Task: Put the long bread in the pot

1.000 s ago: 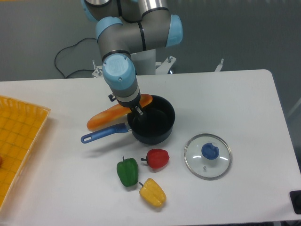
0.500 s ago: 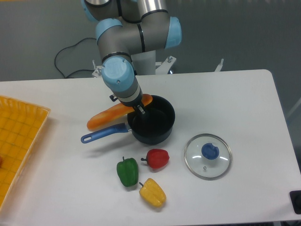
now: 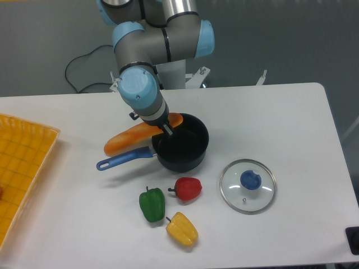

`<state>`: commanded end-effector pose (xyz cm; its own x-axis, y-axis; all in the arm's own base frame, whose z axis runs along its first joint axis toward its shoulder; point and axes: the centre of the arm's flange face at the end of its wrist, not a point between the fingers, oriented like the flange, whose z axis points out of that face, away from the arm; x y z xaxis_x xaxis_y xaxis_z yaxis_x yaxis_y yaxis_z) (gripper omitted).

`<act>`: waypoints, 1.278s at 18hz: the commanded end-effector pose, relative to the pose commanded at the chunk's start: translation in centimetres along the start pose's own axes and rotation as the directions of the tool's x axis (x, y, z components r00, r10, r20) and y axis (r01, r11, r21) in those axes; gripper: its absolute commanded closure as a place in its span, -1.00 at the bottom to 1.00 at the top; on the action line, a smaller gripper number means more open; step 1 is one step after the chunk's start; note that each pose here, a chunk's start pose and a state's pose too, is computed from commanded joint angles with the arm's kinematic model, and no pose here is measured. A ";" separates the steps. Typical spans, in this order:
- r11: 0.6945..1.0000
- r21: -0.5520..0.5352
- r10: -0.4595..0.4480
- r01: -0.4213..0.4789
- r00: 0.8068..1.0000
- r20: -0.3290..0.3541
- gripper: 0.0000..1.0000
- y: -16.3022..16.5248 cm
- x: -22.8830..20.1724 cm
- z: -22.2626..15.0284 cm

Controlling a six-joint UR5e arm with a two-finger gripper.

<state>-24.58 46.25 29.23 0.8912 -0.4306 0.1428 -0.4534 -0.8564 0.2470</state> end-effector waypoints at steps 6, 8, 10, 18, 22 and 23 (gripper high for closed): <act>1.000 0.003 -0.002 0.002 1.000 0.003 1.00 0.5 0.0 -0.6; 1.000 0.003 -0.003 0.003 1.000 -0.002 1.00 1.1 0.1 -1.4; 1.000 0.015 -0.022 0.022 1.000 0.007 1.00 2.3 -0.3 -2.8; 0.998 0.046 -0.052 0.052 0.999 -0.001 1.00 7.2 -2.9 -5.8; 0.996 0.050 -0.075 0.075 0.997 -0.005 1.00 8.8 -5.9 -5.6; 0.995 0.052 -0.080 0.080 0.997 -0.002 1.00 9.0 -6.3 -5.8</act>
<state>-34.36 42.93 36.07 0.9246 -0.3602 0.1241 -0.3792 -0.9018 0.2072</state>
